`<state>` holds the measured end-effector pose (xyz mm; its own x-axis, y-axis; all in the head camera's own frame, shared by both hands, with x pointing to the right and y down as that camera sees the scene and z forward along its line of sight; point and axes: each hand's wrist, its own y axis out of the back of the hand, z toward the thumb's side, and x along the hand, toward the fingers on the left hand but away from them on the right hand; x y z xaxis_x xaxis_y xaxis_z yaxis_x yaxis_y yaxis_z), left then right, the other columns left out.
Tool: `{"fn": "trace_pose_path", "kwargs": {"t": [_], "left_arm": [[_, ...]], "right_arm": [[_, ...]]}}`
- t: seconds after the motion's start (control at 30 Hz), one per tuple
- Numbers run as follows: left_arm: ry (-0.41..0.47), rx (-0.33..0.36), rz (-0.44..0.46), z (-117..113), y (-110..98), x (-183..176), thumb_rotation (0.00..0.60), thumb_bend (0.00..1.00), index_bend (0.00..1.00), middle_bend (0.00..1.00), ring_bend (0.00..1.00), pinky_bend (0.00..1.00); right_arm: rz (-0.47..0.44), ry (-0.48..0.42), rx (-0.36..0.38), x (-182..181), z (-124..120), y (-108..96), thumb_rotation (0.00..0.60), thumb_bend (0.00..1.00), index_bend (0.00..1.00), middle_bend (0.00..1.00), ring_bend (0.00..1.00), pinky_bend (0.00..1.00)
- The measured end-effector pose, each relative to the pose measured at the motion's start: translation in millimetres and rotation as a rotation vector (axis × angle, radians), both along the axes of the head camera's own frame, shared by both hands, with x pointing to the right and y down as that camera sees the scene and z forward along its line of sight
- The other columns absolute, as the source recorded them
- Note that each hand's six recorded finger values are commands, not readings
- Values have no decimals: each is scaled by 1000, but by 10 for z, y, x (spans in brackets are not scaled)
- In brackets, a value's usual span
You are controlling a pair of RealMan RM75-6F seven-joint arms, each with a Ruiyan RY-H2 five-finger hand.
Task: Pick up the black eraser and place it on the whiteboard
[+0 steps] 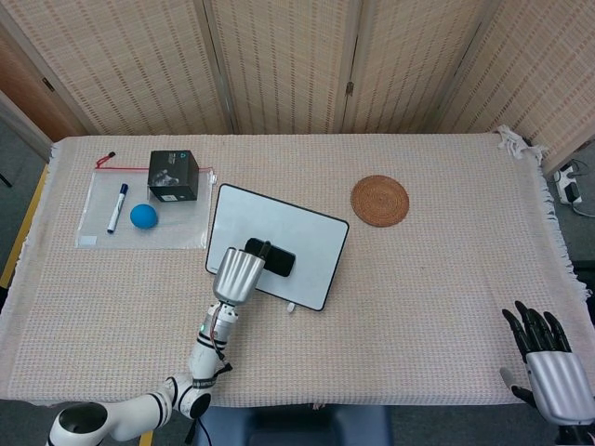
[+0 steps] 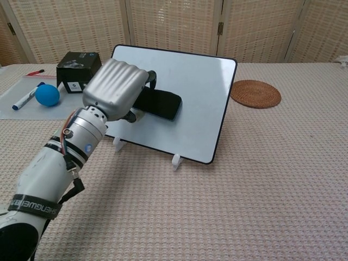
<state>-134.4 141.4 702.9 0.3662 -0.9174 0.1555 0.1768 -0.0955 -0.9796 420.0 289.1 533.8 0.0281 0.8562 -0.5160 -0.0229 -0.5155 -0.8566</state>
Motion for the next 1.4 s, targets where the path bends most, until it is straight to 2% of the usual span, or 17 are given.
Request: {"fn": "trace_pose_path", "kwargs": {"t": [0.43, 0.63, 0.83, 1.0, 1.03, 1.07, 1.13, 1.2, 1.27, 1.3, 1.4], "left_arm": [[-38, -48, 4, 7, 54, 4, 600, 201, 336, 1000, 1000, 1000], [-40, -62, 4, -51, 97, 11, 600, 193, 280, 1000, 1000, 1000], [-1, -56, -26, -253, 136, -93, 600, 189, 224, 1000, 1000, 1000], [45, -51, -53, -521, 180, -315, 600, 184, 188, 1000, 1000, 1000], [52, -53, -61, -568, 193, -375, 600, 182, 178, 1000, 981, 1000], [59, -58, -79, -634, 221, -485, 600, 179, 165, 977, 919, 1000], [68, -72, -107, -746, 286, -685, 600, 177, 142, 828, 737, 922], [73, -98, -143, -889, 390, -963, 600, 178, 120, 558, 499, 665], [74, -136, -184, -1011, 525, -1284, 600, 178, 97, 274, 233, 333], [75, -152, -199, -1054, 582, -1416, 600, 178, 84, 178, 137, 212], [108, -196, -243, -1175, 784, -1767, 600, 179, 62, 84, 28, 54]], "right_arm": [[-3, 0, 6, -8, -14, 14, 600, 311, 0, 0, 0, 0], [-4, 2, 6, -5, -14, 17, 600, 312, 0, 0, 0, 0], [-14, 4, 1, -21, -2, 23, 600, 311, 0, 0, 0, 0], [-26, 4, 1, -46, 1, 36, 600, 310, 0, 0, 0, 0], [-31, 5, 0, -54, 3, 40, 600, 311, 0, 0, 0, 0], [-38, 6, -2, -70, 10, 48, 600, 311, 0, 0, 0, 0], [-49, 10, -5, -94, 25, 61, 600, 311, 0, 0, 0, 0], [-61, 14, -8, -124, 43, 77, 600, 312, 0, 0, 0, 0], [-73, 16, -8, -154, 55, 91, 600, 311, 0, 0, 0, 0], [-79, 17, -8, -167, 59, 97, 600, 310, 0, 0, 0, 0], [-93, 13, -7, -206, 70, 117, 600, 311, 0, 0, 0, 0]]}}
